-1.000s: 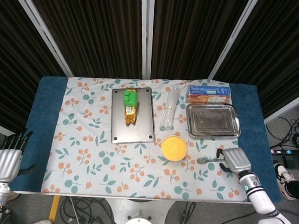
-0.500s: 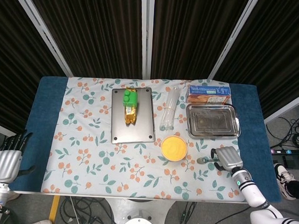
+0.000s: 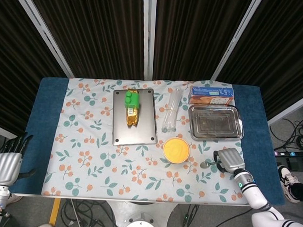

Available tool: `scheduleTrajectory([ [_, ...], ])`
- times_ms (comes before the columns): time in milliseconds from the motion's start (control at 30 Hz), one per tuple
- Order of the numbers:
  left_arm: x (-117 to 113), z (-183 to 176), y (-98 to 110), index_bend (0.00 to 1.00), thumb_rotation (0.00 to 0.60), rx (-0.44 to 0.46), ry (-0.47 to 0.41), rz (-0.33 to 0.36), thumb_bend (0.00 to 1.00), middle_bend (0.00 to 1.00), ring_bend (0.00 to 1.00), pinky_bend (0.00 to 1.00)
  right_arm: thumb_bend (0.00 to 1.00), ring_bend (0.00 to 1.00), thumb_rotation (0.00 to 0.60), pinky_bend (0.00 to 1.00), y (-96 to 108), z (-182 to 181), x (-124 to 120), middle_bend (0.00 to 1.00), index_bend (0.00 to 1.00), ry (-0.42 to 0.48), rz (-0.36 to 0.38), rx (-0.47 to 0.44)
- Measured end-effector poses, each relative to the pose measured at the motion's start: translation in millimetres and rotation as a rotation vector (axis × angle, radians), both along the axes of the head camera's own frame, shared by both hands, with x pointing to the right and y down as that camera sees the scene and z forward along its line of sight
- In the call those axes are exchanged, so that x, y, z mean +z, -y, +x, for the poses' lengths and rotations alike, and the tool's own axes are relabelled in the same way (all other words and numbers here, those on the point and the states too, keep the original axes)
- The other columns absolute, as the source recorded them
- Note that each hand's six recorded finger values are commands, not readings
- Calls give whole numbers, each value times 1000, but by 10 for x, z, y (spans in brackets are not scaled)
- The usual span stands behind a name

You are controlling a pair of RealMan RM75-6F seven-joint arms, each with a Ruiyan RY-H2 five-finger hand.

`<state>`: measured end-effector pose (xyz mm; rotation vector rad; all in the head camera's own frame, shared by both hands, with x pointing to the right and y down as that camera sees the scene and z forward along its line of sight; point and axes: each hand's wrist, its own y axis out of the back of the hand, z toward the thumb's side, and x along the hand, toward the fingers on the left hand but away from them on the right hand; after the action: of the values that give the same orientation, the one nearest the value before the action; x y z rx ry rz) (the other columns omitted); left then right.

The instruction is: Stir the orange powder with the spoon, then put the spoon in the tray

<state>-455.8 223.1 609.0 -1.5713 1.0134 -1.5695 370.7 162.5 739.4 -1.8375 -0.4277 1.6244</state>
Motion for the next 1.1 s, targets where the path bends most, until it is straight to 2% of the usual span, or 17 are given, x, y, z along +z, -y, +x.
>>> scheduleTrajectory([
  [300,-9,-19,-1,103,600,-5,-1,-2,38,117,98,130,358,897,600,983,43,-5,-57,905,585,-9,20,-14],
  [633,-47,-12,8,103,600,-5,-9,13,38,117,98,130,363,897,600,983,342,-62,-548,905,596,16,89,-62],
  [833,-34,-15,24,103,600,-4,-19,16,38,117,98,130,362,897,600,983,645,-410,-683,905,596,75,118,-99],
  [1100,-24,-64,16,103,600,-9,-22,14,38,117,98,130,362,895,600,982,871,-1082,-490,905,575,127,90,-170],
])
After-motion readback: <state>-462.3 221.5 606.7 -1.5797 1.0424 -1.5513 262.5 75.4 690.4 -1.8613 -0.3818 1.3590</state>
